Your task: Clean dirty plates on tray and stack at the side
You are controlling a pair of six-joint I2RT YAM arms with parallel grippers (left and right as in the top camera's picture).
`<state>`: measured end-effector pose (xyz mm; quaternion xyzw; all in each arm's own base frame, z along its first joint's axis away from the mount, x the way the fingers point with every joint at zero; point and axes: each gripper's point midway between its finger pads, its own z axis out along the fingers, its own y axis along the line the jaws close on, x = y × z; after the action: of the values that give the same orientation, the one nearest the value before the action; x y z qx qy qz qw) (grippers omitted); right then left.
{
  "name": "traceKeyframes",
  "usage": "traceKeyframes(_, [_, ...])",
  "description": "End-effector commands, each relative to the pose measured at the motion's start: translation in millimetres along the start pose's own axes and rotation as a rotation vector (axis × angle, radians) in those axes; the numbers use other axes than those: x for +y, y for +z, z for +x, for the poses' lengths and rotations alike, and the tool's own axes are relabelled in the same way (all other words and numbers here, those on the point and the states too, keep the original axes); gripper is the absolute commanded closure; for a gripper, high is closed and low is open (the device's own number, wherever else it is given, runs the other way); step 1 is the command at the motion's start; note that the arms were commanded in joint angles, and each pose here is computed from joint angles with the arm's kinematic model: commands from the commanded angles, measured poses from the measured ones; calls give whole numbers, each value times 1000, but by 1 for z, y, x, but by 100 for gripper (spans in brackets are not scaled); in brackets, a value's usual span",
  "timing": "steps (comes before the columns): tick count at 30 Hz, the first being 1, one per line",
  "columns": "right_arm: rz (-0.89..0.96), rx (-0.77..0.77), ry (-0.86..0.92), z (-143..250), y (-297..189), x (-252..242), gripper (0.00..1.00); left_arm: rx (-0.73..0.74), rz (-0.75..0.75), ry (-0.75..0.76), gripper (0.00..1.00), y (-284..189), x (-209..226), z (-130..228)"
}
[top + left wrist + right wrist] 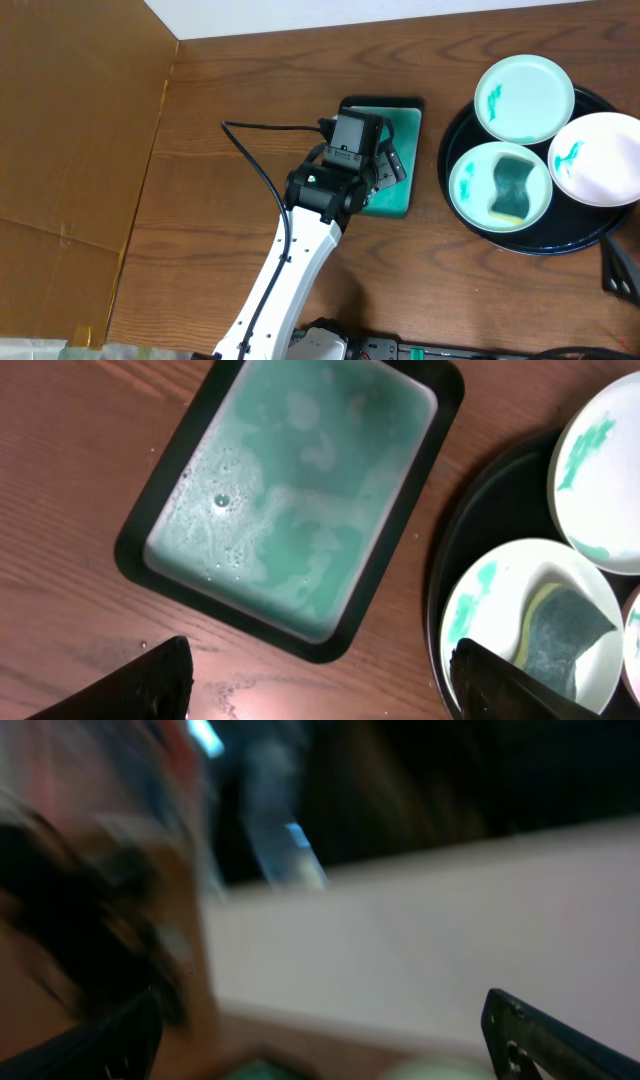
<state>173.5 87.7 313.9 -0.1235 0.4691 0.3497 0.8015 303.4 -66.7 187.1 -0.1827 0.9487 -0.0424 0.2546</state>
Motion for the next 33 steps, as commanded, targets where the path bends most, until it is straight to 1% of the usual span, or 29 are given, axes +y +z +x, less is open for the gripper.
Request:
traceKeyframes(1, [-70,-210,129,-57,-4,23,1,9,-20,8,17,1,4,1])
traceKeyframes(2, [-56,-280,74,-83,-3,28,1,12,-22,9,17,1,5,2])
traceKeyframes(3, [-41,-288,52,-92,0,29,1,12,-22,9,17,1,5,2])
traceKeyframes(4, [8,-243,-23,-106,11,28,1,12,-22,9,17,1,5,2])
traceKeyframes(6, [140,-79,-42,-107,30,12,1,12,-22,9,17,1,5,2])
traceKeyframes(7, [296,163,-49,-92,41,-13,1,12,-22,9,17,1,5,2])
traceKeyframes(8, [347,259,-47,-85,42,-21,1,12,-22,9,17,1,5,2])
traceKeyframes(10, [484,582,26,-51,35,-45,1,12,-22,9,17,1,5,2])
traceKeyframes(12, [520,794,156,-23,26,-48,1,12,-22,9,17,1,5,2])
traceKeyframes(13, [501,947,300,0,22,-42,1,12,-22,9,17,1,5,2])
traceKeyframes(16, [445,1105,506,35,24,-38,1,11,-22,8,17,1,5,2])
traceKeyframes(17, [463,1156,555,52,23,-48,14,12,-22,9,17,1,5,2])
traceKeyframes(18, [471,1179,574,59,23,-52,18,11,-22,8,17,1,5,2])
traceKeyframes(19, [483,1227,598,74,22,-61,28,11,-22,8,17,1,5,2])
traceKeyframes(20, [497,1272,614,88,20,-67,34,11,-22,8,17,1,5,2])
traceKeyframes(21, [526,1327,623,103,16,-74,36,11,-22,9,17,1,5,2])
traceKeyframes(23, [560,1426,613,131,10,-82,35,12,-22,9,17,1,5,2])
traceKeyframes(24, [570,1510,603,158,7,-84,35,12,-22,9,17,1,5,2])
traceKeyframes(25, [572,1545,609,172,8,-83,35,12,-22,9,17,1,5,2])
traceKeyframes(27, [577,1604,626,200,8,-79,40,11,-22,8,17,1,5,2])
traceKeyframes(28, [576,1651,634,220,6,-76,42,11,-22,8,17,1,5,2])
traceKeyframes(30, [608,1705,632,238,-1,-75,43,12,-22,9,17,1,5,2])
traceKeyframes(33, [708,1786,598,264,-19,-83,42,12,-22,9,17,1,5,2])
